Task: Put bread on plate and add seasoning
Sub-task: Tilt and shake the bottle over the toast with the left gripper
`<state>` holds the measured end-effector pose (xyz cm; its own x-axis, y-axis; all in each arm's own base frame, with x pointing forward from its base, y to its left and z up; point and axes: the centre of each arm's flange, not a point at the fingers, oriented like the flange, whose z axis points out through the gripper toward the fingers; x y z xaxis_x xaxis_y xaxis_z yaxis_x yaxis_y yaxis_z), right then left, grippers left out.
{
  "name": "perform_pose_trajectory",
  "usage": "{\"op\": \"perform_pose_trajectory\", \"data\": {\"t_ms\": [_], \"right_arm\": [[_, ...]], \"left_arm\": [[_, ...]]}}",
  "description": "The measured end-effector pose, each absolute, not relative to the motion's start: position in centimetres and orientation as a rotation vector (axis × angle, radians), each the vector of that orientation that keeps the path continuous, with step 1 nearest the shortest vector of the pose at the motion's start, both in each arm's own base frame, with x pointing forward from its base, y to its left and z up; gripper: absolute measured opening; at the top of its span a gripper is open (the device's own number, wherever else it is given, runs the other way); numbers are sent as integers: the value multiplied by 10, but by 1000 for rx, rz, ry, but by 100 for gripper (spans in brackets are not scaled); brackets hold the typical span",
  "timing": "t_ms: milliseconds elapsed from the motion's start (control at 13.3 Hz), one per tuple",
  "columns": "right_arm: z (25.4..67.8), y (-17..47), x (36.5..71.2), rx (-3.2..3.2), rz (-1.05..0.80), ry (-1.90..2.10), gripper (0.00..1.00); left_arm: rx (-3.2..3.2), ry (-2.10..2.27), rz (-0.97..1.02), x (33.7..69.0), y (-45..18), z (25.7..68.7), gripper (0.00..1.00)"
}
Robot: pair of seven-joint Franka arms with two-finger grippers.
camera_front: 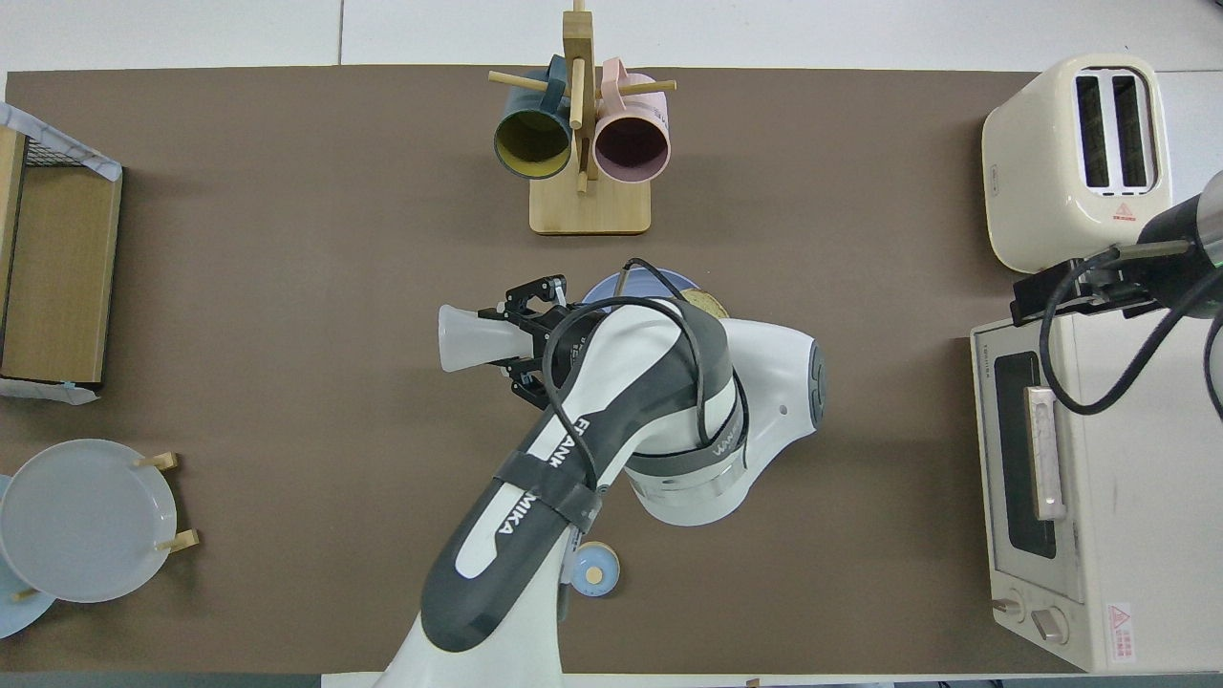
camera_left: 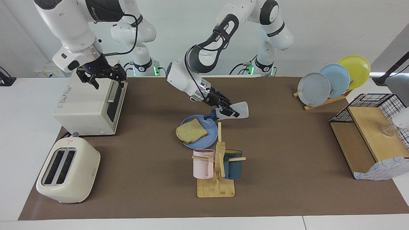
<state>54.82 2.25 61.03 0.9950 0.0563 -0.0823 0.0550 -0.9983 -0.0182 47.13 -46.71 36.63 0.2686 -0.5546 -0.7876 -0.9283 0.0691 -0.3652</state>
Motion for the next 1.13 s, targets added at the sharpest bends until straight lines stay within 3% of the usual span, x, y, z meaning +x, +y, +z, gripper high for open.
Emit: {"op": "perform_pose_trajectory", "data": {"t_ms": [301,1127], "right_arm": [[609,18,549,-3122,122,-85,100],[610,17,549,-3122,119,-85,100]], "left_arm": [[-1391,1192,545,492,-484,305,47],[-1148,1138,366,492,-519,310,47]]}}
